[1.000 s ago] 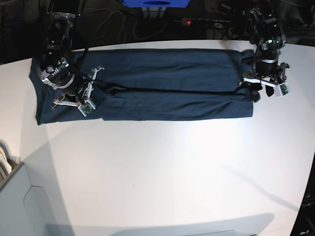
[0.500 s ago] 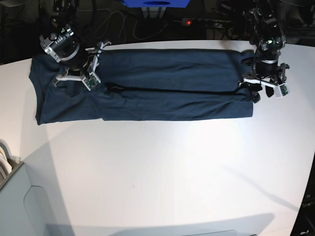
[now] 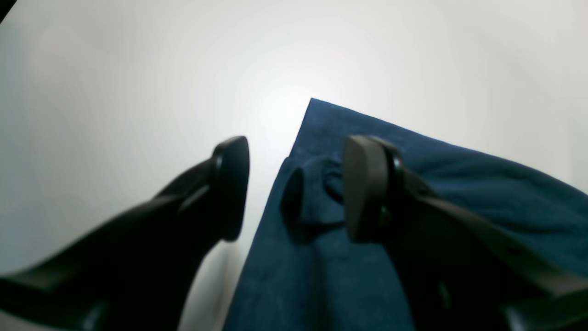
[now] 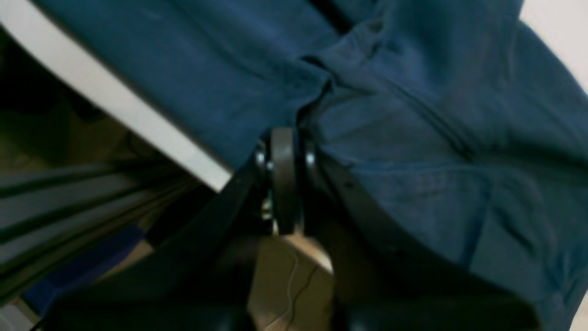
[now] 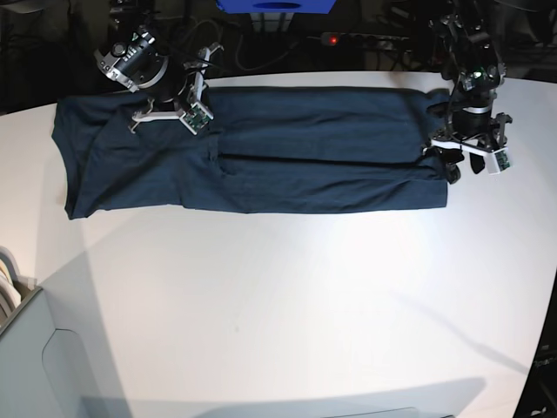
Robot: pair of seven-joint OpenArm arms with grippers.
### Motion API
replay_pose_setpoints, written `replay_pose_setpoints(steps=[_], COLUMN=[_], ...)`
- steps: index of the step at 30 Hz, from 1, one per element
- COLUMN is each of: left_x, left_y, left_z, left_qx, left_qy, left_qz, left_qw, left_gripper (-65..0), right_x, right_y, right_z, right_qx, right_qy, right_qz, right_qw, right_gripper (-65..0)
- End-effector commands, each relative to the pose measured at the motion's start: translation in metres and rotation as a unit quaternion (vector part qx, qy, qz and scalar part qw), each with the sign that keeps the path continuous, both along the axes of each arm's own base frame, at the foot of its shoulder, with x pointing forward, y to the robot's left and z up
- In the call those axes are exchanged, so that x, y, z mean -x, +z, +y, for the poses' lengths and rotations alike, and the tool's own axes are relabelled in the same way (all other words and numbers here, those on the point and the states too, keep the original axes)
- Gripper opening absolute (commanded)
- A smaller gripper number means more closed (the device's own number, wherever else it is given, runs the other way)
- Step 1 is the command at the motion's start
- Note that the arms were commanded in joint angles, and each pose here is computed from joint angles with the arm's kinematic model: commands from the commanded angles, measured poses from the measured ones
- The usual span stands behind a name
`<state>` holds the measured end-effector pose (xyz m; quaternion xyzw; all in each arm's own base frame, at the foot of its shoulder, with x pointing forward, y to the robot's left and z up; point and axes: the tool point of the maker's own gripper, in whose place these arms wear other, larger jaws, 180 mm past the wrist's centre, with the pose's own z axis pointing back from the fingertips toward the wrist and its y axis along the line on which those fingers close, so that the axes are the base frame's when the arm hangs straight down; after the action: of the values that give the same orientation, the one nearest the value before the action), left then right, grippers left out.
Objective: Fold the T-shirt properly
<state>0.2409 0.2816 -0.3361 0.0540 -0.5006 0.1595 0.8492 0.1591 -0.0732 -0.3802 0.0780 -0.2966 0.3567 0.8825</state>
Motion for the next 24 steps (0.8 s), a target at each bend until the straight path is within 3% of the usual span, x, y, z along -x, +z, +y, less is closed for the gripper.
replay_pose_setpoints(steps=[1, 16, 19, 24], left_x=[-0.007, -0.005, -0.005, -0.005], left_y=[0.016, 0.015, 0.015, 0.015], left_z=[0.002, 0.003, 0.003, 0.003], left_qx=[-0.012, -0.012, -0.012, -0.012], left_qy=[-0.002, -0.002, -0.002, -0.002], left_qz=[-0.027, -0.026, -0.025, -0.025], left_qw=[1.000, 1.000, 1.000, 1.000], left_gripper=[-33.5, -33.4, -33.4, -33.4], right_x=[-0.004, -0.014, -0.011, -0.012], right_y=[0.008, 0.002, -0.001, 0.002], right_z=[0.005, -0.010, -0.012, -0.011], right_qx=[-0.013, 0.013, 0.021, 0.020], right_qy=[0.008, 0.023, 0.023, 0.023], right_qz=[-0.015, -0.018, -0.008, -0.012], right_qw=[0.9998, 0.9995, 0.9995, 0.9995], right_gripper=[-64.8, -64.6, -56.7, -35.3])
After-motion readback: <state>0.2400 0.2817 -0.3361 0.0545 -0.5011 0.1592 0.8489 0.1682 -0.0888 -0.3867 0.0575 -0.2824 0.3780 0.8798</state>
